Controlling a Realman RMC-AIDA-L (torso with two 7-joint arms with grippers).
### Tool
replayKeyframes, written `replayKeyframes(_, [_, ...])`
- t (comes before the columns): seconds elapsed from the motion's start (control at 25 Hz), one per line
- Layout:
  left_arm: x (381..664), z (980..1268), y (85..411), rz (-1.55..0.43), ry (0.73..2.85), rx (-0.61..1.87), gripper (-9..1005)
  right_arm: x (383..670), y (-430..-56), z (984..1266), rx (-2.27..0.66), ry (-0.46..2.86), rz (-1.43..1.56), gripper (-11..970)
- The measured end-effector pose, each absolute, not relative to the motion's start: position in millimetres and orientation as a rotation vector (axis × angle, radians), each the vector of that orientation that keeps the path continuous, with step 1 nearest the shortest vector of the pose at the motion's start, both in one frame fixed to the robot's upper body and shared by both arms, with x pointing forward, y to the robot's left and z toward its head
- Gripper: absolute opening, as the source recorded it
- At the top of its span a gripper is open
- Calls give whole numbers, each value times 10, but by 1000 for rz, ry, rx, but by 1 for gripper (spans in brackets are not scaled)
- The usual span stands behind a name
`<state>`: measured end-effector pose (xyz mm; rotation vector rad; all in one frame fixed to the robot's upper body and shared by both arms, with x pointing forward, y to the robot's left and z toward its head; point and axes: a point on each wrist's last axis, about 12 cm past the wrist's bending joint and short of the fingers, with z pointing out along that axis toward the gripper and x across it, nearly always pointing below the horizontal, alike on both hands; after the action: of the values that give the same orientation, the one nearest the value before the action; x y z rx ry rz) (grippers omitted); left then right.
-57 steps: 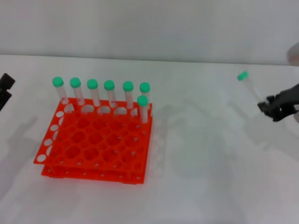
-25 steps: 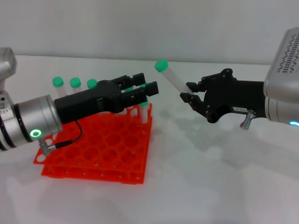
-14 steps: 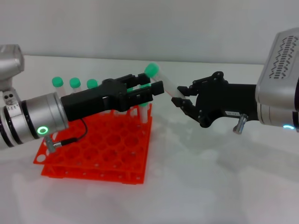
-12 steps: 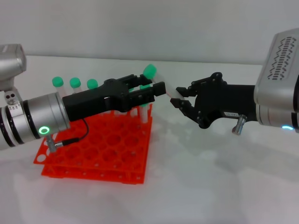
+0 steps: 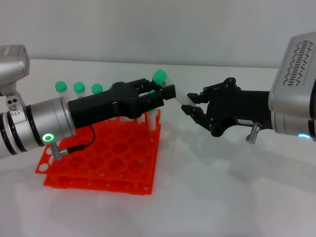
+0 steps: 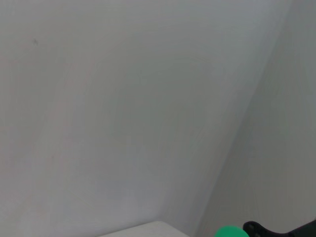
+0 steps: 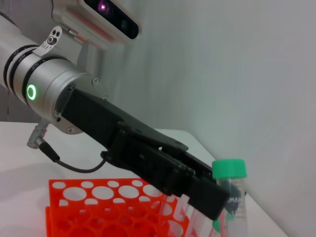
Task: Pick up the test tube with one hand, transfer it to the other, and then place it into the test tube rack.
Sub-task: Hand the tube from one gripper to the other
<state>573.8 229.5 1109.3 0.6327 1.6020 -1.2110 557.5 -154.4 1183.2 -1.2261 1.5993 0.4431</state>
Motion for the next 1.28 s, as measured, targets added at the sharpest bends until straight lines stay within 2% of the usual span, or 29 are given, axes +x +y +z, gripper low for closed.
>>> replayKeyframes(0.08, [5736,11093,2300,-1210,1601,631,675,5570,-1538,11834,-1229,1597,443,239])
replayKeyframes(0.24, [5736,11093,2298,-1210,1601,630,427,5572,-1528,11841,-1232,1593,443,242])
replayKeyframes(0.56, [5751,11085,2278,-1206,1612,636,424,5570,-1510,11849,-1237,1588,444,247])
replayKeyframes(1.28, [5751,11094,2278,-1207,1607,642,218,5560,-1518,11801,-1274,1590,420,260])
